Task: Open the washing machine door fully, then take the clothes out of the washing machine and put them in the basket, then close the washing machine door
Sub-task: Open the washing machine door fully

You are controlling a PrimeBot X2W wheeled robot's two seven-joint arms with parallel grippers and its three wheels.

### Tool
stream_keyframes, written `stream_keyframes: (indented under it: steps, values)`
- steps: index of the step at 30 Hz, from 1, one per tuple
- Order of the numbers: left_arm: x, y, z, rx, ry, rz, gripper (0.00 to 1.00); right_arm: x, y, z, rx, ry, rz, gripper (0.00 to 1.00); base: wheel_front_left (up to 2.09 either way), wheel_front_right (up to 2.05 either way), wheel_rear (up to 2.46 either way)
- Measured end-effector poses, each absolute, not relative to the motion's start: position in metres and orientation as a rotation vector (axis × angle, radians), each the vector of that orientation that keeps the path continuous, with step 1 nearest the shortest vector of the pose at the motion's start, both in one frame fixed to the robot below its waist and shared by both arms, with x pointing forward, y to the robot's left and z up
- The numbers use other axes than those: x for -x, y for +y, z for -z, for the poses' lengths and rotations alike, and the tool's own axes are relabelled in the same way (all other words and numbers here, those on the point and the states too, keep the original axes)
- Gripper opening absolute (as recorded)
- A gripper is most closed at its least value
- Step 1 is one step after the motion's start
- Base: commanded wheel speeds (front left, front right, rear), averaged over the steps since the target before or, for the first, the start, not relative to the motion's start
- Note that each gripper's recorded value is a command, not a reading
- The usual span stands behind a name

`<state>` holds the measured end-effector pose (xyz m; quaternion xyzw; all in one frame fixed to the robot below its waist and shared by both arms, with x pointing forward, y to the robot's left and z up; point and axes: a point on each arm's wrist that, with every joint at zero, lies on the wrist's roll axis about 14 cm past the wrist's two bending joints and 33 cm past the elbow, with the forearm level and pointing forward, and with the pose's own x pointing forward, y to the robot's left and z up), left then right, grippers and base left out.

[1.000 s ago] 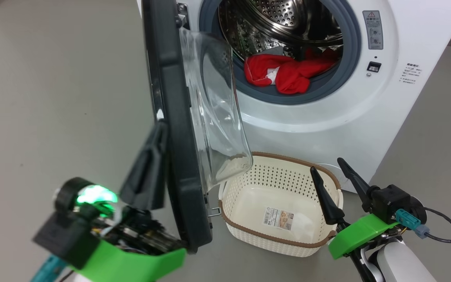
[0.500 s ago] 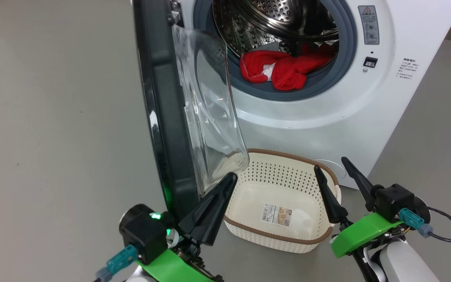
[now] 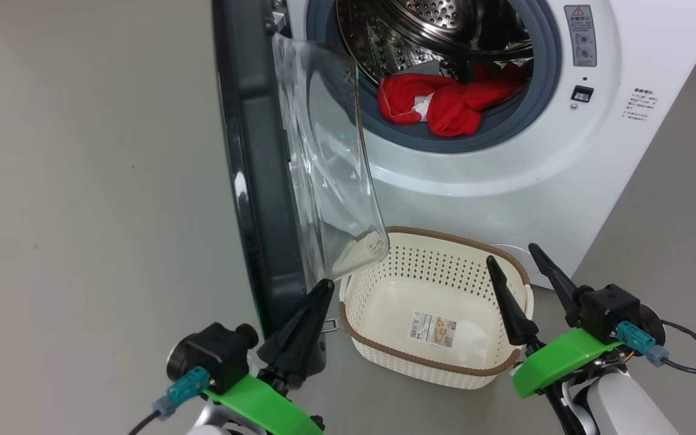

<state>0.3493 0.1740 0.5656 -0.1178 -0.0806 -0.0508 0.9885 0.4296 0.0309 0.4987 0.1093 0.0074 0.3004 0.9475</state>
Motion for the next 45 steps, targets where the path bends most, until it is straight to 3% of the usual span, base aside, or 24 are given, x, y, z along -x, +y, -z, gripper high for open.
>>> stream_keyframes:
  steps: [11, 29, 45]
  values:
    - [-0.345, 0.193, -0.558, 0.250, -0.143, 0.013, 0.00, -0.428, 0.039, -0.497, -0.222, 0.022, -0.633, 1.00, 0.00, 0.00, 0.00]
    - [-0.309, 0.291, -0.548, 0.236, -0.110, -0.354, 0.00, -0.426, 0.062, -0.492, -0.233, 0.045, -0.691, 1.00, 0.00, 0.00, 0.00]
    - [-0.306, 0.330, -0.527, 0.173, -0.078, -0.488, 0.00, -0.439, 0.044, -0.468, -0.208, 0.088, -0.654, 1.00, 0.00, 0.00, 0.00]
